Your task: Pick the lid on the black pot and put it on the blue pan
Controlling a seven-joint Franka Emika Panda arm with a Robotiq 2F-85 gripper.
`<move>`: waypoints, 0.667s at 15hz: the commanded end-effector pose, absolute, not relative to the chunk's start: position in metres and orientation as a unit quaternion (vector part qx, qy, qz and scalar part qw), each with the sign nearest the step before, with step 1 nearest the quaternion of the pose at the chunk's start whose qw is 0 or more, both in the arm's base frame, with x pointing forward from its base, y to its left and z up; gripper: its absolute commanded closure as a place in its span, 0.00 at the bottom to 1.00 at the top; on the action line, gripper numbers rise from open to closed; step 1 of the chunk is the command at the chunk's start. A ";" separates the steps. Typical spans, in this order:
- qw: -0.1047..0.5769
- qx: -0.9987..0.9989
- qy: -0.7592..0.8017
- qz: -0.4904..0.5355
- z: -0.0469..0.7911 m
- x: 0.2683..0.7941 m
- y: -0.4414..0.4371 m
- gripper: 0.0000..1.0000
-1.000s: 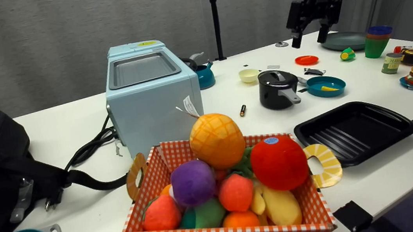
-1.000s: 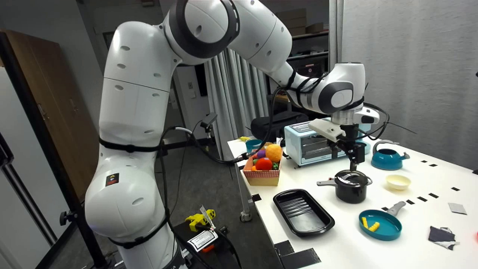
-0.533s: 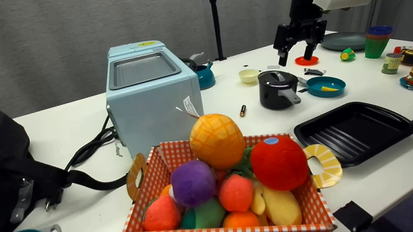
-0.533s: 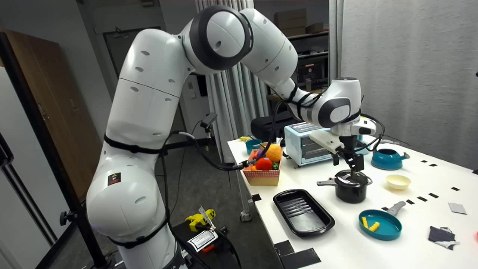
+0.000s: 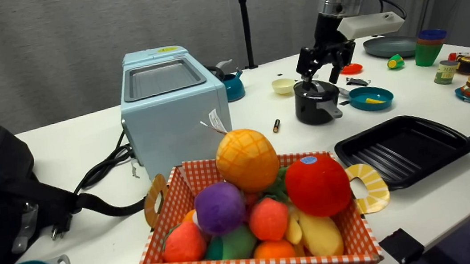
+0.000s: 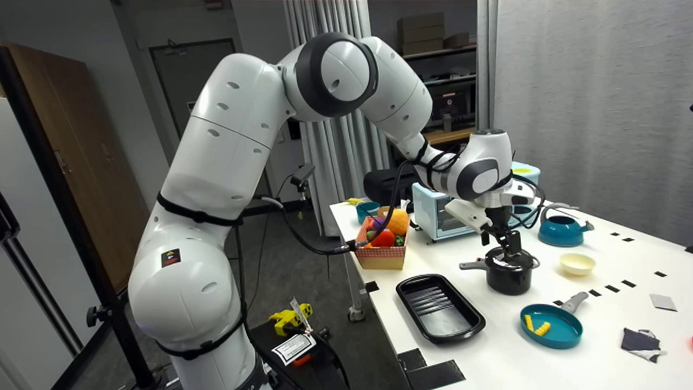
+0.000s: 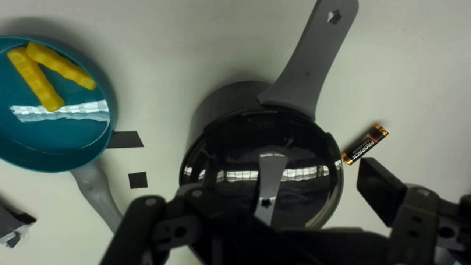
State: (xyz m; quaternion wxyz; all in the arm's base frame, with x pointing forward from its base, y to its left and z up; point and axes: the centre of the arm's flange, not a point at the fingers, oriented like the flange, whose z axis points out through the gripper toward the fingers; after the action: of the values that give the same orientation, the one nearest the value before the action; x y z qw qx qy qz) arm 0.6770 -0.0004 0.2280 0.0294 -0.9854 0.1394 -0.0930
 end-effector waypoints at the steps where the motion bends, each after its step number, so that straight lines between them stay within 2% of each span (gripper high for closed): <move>1: 0.018 -0.983 0.146 -0.111 0.226 0.709 -0.010 0.07; 3: 0.014 -0.982 0.150 -0.116 0.225 0.717 -0.017 0.08; 4: 0.012 -0.981 0.152 -0.118 0.224 0.721 -0.021 0.13; 5: 0.010 -0.981 0.154 -0.118 0.222 0.723 -0.024 0.35; 7: 0.006 -0.981 0.156 -0.117 0.218 0.725 -0.028 0.41; 10: 0.005 -0.981 0.156 -0.118 0.218 0.729 -0.028 0.64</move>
State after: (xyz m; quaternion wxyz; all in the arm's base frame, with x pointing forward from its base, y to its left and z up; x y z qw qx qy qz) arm 0.7140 -0.0271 0.2222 0.0142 -0.9809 0.1515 -0.1208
